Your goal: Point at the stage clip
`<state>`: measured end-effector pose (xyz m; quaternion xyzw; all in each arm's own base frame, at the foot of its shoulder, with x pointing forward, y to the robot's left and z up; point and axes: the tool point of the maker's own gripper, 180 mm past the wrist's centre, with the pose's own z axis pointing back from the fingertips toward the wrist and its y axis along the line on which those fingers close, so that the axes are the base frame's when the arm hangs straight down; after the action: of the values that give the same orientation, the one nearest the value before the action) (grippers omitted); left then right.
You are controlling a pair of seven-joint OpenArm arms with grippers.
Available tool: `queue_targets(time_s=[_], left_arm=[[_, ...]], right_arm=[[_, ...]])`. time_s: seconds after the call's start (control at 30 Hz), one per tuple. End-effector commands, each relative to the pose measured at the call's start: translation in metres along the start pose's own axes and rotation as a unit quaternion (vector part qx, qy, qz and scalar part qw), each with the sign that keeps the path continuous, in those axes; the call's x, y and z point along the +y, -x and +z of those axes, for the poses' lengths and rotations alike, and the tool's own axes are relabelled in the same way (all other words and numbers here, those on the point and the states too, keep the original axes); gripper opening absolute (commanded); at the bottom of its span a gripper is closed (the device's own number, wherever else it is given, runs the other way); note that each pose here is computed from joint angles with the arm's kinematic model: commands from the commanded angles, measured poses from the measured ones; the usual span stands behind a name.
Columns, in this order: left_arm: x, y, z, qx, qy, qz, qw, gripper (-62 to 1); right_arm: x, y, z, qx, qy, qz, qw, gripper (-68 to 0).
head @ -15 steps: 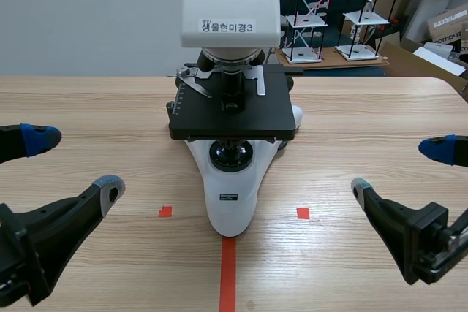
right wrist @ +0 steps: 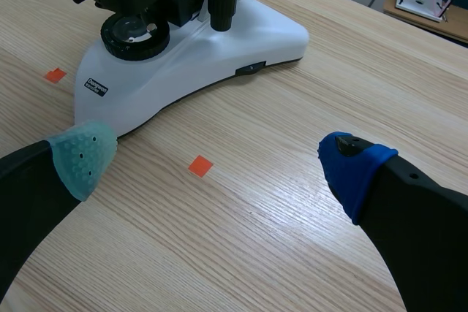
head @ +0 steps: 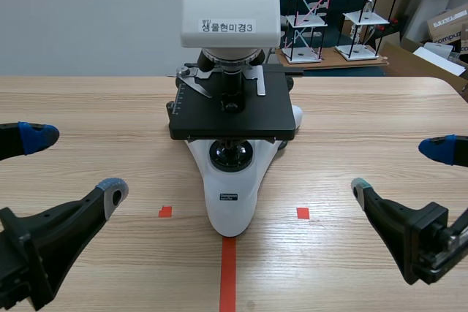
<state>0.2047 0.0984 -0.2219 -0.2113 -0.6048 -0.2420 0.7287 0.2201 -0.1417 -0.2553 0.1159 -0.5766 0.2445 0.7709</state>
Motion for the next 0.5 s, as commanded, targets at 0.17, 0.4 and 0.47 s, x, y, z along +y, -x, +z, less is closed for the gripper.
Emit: queue_targets(time_s=[0.17,0.4,0.47], left_arm=[[-0.0030,-0.0044,-0.0001,-0.010,0.002,0.007,0.9999,1.4],[-0.0029,-0.0045,-0.0001,-0.011,0.001,0.007,0.9999,1.4],[-0.0017,-0.0045,-0.0001,-0.011,-0.002,0.006,0.9999,1.4]], right_arm=[[-0.0037,-0.0096,-0.0001,-0.015,0.002,0.005,0.9999,-6.7],[-0.0037,-0.0096,-0.0001,-0.015,0.002,0.005,0.9999,-6.7],[-0.0037,-0.0095,-0.0001,-0.015,0.002,0.006,0.9999,-6.7]])
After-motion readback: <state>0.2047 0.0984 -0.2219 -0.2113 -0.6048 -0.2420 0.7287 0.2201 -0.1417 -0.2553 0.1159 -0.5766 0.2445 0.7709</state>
